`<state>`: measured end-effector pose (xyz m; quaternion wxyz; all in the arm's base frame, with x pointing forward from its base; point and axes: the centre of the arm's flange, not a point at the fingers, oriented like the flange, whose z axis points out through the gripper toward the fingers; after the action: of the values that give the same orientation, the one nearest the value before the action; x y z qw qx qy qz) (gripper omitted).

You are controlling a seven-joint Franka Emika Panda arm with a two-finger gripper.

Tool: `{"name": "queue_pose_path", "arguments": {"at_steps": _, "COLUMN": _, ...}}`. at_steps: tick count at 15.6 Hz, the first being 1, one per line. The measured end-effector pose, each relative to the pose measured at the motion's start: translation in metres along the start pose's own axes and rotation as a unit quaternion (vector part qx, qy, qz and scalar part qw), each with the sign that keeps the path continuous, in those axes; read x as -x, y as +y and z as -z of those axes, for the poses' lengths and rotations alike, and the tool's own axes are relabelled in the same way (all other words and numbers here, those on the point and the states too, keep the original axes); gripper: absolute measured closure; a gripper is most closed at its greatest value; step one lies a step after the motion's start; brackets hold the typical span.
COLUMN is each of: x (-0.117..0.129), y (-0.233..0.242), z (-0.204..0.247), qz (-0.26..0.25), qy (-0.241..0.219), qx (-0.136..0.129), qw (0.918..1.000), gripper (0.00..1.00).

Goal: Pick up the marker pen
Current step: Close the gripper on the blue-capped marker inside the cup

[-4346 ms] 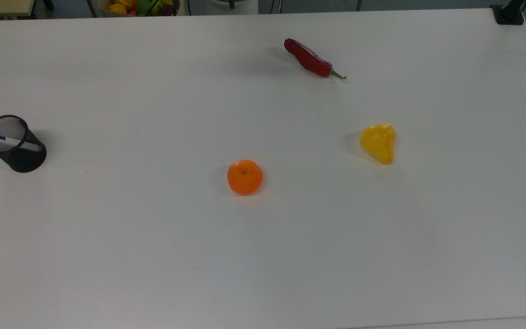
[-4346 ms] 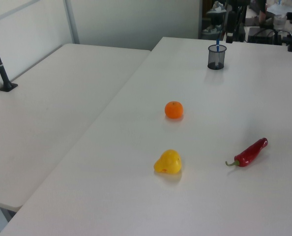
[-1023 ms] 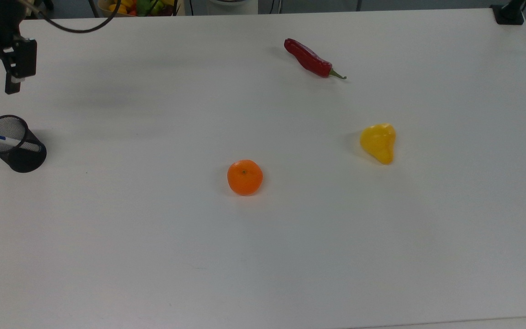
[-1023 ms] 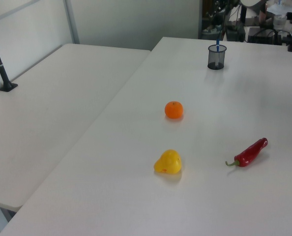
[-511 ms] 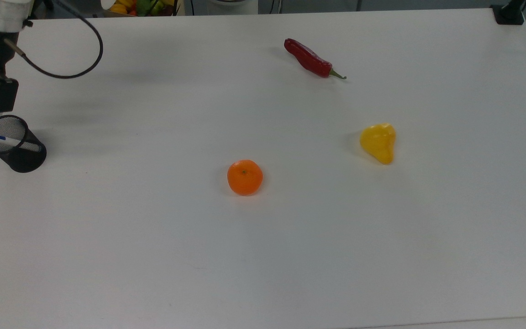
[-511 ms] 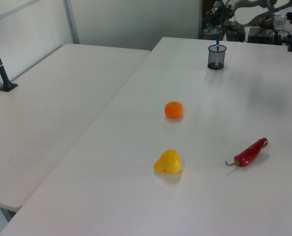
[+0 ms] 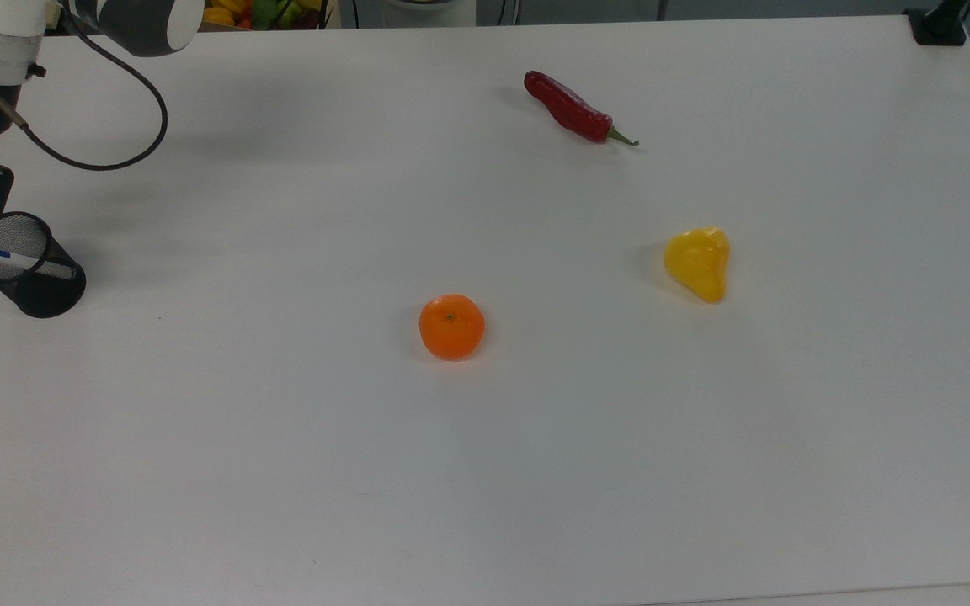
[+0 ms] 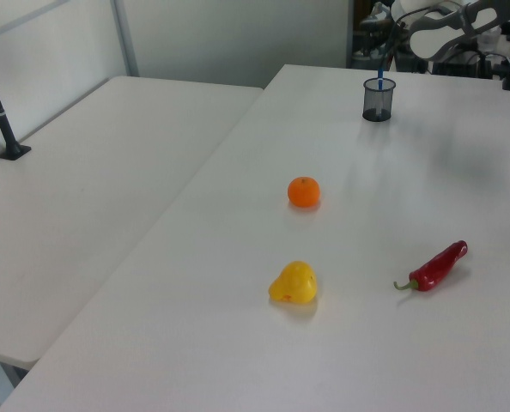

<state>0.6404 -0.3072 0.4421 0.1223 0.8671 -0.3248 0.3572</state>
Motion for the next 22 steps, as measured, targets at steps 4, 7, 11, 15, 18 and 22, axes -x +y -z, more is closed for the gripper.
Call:
{"name": "queue_pose_path", "arguments": {"at_steps": 4, "x": 0.006, "y": 0.009, "z": -0.011, "qz": -0.003, "qy": -0.008, "qx": 0.008, "qw": 0.9999, "gripper": 0.31}}
{"name": "queue_pose_path", "arguments": {"at_steps": 7, "x": 0.012, "y": 0.014, "z": -0.022, "qz": -0.003, "qy": -0.015, "qx": 0.015, "qw": 0.9998, "gripper": 0.32}}
{"name": "queue_pose_path", "arguments": {"at_steps": 11, "x": 0.020, "y": 0.024, "z": -0.036, "qz": -0.003, "qy": -0.025, "qx": 0.026, "qw": 0.9994, "gripper": 0.32}}
{"name": "queue_pose_path", "arguments": {"at_steps": 15, "x": 0.025, "y": 0.024, "z": -0.044, "qz": -0.001, "qy": -0.021, "qx": 0.025, "qw": 0.9995, "gripper": 0.32}}
{"name": "queue_pose_path", "arguments": {"at_steps": 18, "x": 0.024, "y": 0.027, "z": -0.047, "qz": -0.001, "qy": 0.003, "qx": 0.016, "qw": 0.9999, "gripper": 0.32}}
{"name": "queue_pose_path", "arguments": {"at_steps": 22, "x": 0.027, "y": 0.028, "z": -0.051, "qz": -0.001, "qy": 0.003, "qx": 0.016, "qw": 0.9999, "gripper": 0.37}}
